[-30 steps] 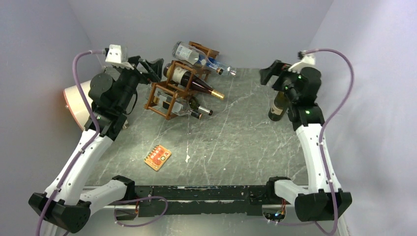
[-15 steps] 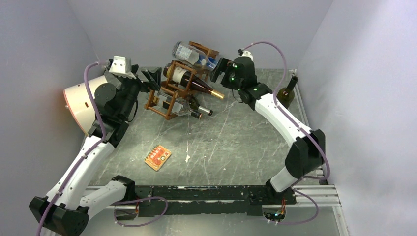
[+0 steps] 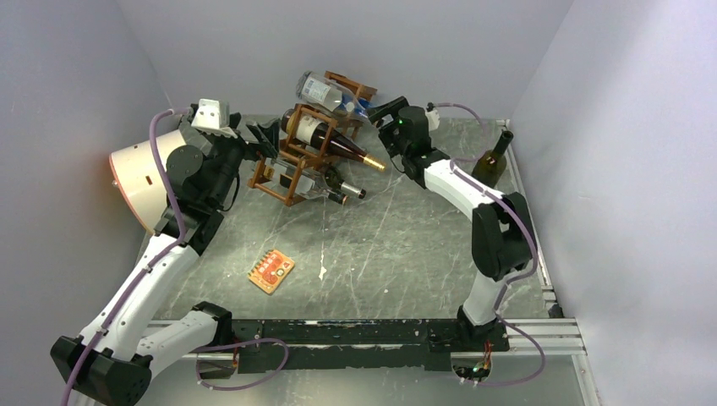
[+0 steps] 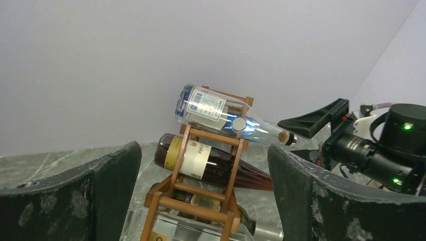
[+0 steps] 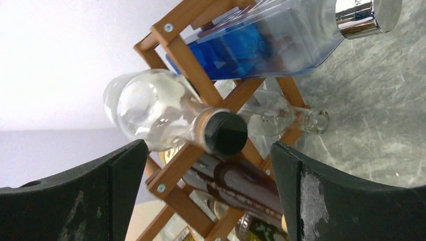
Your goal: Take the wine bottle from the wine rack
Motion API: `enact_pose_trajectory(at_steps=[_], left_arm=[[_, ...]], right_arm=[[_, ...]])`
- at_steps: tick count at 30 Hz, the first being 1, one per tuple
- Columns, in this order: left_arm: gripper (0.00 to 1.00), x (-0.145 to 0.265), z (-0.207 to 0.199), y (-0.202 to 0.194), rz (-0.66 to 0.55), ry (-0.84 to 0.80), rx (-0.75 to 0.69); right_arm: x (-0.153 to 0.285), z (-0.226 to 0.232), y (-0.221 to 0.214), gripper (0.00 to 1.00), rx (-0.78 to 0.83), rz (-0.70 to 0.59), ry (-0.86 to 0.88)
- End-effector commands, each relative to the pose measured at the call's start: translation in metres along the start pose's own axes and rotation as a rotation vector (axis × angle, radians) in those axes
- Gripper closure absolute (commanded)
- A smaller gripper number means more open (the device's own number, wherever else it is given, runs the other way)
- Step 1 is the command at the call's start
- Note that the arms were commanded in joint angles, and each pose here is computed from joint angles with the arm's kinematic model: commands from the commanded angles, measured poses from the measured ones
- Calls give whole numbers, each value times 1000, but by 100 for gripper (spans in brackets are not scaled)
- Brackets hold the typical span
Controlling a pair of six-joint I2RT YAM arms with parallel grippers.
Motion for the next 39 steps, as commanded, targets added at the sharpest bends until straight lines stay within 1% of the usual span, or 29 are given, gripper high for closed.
enact_pose_trajectory(at_steps=[1,5,13,16,18,25,35,37,39], left_arm=[[1,2,-5,10,-52,-25,-9],[1,3,-5,11,-54,-29,-20],[1,7,-5,15,-71,-23,-25],[1,7,-5,15,-73,-22,-27],[1,8,-5,16,-75,-21,-27],[1,9,-7,18,-81,-32,-28],[1,10,-8,19,-85,-36,-29],[1,11,-7,20,-88,-35,-28],[1,11,-8,21,-90,-35,-29]], right_arm=[[-18,18,13,3,-133,-64,57],[-28,9,10,8,-239,-94,30],[-49,1,3,9,-375,-105,11],[-55,-2,2,14,-426,-125,14],[-58,-3,1,14,-451,-144,8],[-66,-1,-4,15,-497,-172,-24],[-65,12,-14,14,-555,-208,-68],[-66,12,-14,17,-569,-222,-75],[-68,13,-12,23,-579,-235,-80]])
Point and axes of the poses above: each gripper's point midway between its finger pads, its own x axis back along the fingers, its own z axis along the line the jaws close on, y = z × x, the point moved 7 cm from there along x, back along the fingers, and after that the axes turned 10 degrees about x, right-handed, at the moved point
